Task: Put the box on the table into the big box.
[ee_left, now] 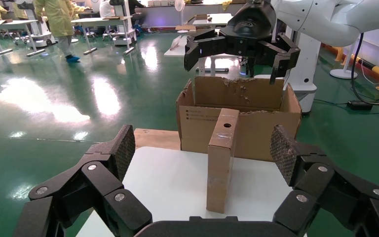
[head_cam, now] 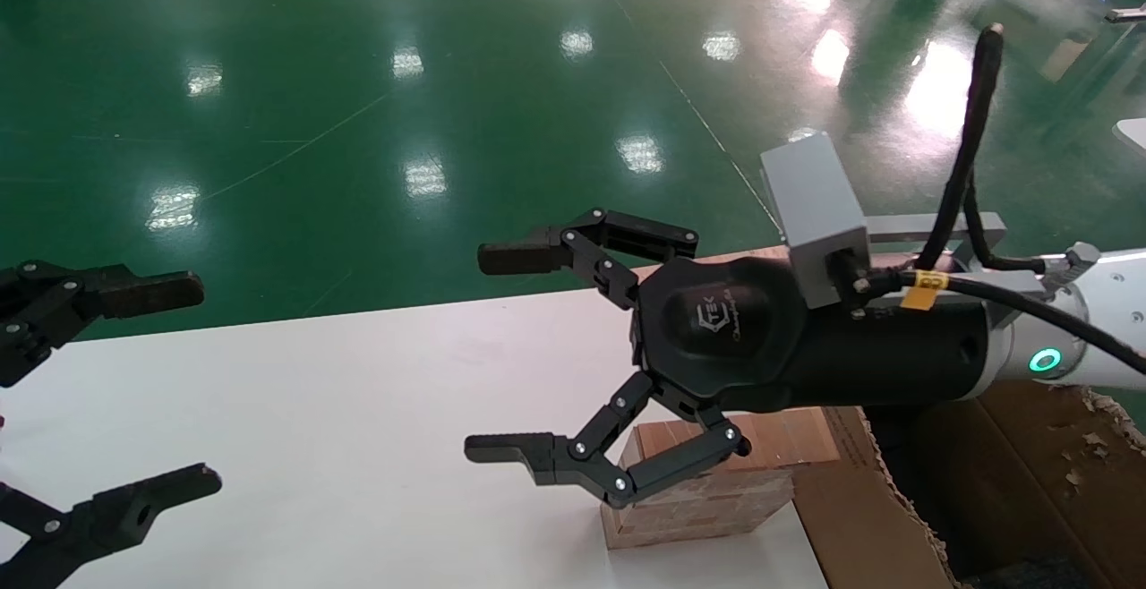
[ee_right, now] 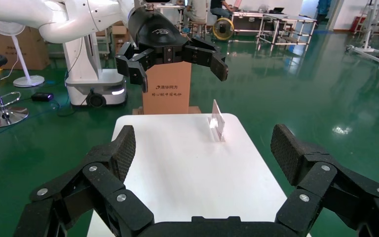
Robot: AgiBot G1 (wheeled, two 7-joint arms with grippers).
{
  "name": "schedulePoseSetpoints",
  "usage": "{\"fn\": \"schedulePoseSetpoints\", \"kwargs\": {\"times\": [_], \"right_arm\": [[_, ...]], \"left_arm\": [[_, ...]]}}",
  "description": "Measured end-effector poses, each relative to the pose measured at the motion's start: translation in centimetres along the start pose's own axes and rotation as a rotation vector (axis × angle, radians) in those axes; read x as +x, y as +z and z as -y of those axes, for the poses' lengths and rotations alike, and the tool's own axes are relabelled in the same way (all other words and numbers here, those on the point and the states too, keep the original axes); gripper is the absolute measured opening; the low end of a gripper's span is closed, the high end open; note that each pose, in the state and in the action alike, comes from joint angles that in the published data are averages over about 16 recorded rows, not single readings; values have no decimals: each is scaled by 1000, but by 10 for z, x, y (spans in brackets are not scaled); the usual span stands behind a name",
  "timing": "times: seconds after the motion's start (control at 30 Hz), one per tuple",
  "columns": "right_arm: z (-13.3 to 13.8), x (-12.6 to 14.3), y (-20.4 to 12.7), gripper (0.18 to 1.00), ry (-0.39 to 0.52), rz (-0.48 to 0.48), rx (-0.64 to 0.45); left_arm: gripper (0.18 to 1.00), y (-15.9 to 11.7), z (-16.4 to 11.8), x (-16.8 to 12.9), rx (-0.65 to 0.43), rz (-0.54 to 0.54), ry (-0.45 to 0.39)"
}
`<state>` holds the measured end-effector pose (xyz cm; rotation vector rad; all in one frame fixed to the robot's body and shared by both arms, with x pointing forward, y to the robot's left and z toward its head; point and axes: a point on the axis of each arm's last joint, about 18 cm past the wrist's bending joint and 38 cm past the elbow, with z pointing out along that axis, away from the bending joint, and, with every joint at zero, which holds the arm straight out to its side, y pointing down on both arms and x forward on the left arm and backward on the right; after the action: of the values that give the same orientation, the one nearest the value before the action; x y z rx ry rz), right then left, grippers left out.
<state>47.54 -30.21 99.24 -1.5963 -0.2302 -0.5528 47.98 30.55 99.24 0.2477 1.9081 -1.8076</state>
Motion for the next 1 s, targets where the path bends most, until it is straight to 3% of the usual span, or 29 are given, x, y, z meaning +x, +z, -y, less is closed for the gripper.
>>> {"fn": "schedulePoseSetpoints", "kwargs": {"times": [0.6,1.0], "right_arm": [[-2,0,-3,1001,3,-4,-13],[-20,-2,-39,1001,20,-44,-152]], "left_arm": [[1001,0,0,0,0,0,0],[1001,0,0,0,0,0,0]]}}
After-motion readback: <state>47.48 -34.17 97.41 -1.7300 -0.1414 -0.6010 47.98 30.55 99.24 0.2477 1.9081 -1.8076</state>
